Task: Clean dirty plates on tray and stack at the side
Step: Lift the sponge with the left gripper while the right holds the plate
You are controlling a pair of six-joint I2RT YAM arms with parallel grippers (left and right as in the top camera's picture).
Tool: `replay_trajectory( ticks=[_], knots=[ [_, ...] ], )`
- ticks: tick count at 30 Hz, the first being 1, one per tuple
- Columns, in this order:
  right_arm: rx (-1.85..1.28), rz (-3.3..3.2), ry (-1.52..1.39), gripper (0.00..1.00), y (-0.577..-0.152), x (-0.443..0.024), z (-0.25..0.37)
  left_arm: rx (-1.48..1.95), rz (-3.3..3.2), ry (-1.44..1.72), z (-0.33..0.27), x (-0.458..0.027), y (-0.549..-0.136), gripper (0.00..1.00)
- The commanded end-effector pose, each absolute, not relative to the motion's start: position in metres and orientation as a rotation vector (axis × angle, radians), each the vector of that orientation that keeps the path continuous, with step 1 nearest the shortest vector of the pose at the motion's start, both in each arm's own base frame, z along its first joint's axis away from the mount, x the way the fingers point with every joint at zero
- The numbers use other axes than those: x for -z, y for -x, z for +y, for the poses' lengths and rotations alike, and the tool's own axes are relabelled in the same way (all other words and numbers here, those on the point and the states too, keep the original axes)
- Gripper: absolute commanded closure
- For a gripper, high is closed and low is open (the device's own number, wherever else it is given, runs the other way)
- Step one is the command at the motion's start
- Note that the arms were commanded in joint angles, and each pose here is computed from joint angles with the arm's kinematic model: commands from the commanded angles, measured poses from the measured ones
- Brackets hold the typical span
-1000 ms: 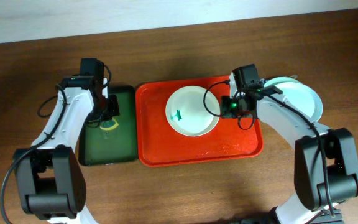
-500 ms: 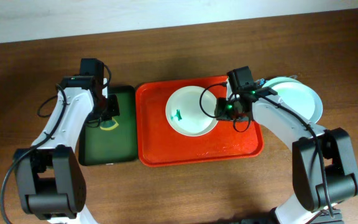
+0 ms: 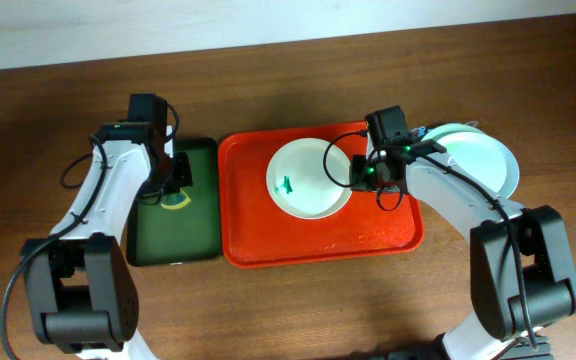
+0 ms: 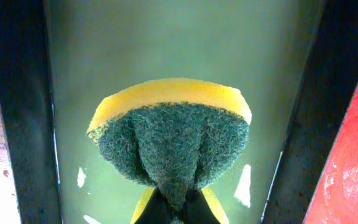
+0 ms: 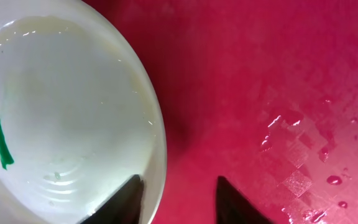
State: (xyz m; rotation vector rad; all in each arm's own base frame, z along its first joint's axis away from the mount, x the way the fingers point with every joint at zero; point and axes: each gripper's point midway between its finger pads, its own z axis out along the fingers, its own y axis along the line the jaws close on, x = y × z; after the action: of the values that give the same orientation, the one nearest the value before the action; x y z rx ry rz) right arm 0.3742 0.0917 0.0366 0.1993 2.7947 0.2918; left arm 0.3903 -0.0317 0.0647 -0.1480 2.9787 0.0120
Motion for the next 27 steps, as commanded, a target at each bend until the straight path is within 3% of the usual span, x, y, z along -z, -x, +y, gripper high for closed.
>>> replay_trajectory(
  ticks=[1,4,7,9,17,22,24,27],
  knots=[
    [-0.263,2.808,-0.201,0.67,-0.371,-0.031,0.090,-0.009,2.942,0.146,-0.032,-0.078,-0.395,1.00],
    [-0.263,2.810,-0.202,0.68,-0.371,-0.031,0.090,-0.009,2.942,0.146,-0.032,-0.078,-0.395,1.00],
    [-0.263,2.808,-0.201,0.81,-0.371,-0.031,0.090,-0.009,2.942,0.146,-0.032,-0.078,-0.395,1.00],
    [-0.263,2.808,-0.201,0.76,-0.371,-0.031,0.090,-0.009,2.942,0.146,-0.032,-0.078,-0.395,1.00],
    [-0.256,2.831,-0.205,0.76,-0.366,-0.029,0.089,-0.009,2.942,0.146,-0.032,-0.078,-0.395,1.00],
    [-0.252,2.861,-0.209,0.88,-0.359,-0.027,0.088,-0.009,2.942,0.146,-0.032,-0.078,-0.395,1.00],
    [-0.252,2.859,-0.208,0.88,-0.359,-0.027,0.088,-0.009,2.942,0.146,-0.032,-0.078,-0.395,1.00],
    [-0.255,2.845,-0.206,0.75,-0.362,-0.028,0.089,-0.009,2.942,0.146,-0.032,-0.078,-0.395,1.00]
  ],
)
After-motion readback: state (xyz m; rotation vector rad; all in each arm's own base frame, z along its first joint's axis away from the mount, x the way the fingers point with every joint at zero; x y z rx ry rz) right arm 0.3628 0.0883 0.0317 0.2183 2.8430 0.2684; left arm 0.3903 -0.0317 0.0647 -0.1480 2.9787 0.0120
